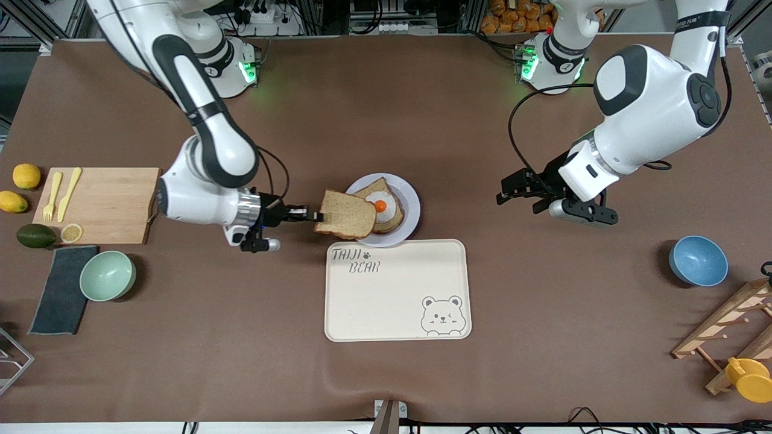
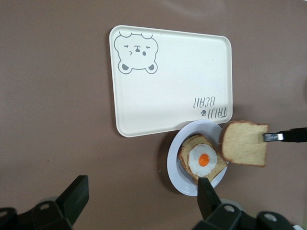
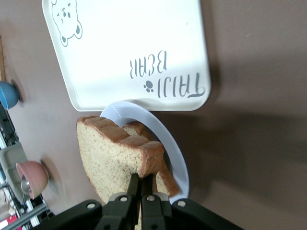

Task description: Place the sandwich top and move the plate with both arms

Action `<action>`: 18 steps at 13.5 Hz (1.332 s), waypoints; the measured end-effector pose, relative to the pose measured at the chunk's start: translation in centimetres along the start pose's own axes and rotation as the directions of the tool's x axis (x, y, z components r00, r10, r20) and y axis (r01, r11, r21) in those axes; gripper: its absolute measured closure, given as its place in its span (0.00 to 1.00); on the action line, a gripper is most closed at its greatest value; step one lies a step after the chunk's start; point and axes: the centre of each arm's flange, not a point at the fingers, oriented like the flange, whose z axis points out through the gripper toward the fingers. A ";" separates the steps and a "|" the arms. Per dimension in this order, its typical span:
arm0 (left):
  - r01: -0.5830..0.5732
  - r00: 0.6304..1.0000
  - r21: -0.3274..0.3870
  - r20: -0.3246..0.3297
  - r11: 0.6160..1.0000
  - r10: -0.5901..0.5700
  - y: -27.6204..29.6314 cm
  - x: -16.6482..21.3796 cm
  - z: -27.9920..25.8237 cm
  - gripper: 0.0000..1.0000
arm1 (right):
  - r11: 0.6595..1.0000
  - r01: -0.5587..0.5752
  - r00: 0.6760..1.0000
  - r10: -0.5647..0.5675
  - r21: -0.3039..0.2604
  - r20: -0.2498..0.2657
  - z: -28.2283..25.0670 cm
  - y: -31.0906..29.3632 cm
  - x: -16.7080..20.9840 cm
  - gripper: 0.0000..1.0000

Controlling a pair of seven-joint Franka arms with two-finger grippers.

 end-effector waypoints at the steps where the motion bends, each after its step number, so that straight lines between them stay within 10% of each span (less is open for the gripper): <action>1: 0.000 1.000 -0.005 -0.003 1.000 0.000 0.2 -0.1 -0.3 0.00 | 1.000 -0.005 1.000 0.005 -0.001 -0.003 1.1 -0.3 -0.7 0.96; 18: -0.082 0.997 -0.050 0.008 0.995 0.083 -0.7 -0.7 1.0 0.00 | 0.998 -0.065 0.997 0.064 -0.007 -0.043 7.2 -0.8 -4.2 0.96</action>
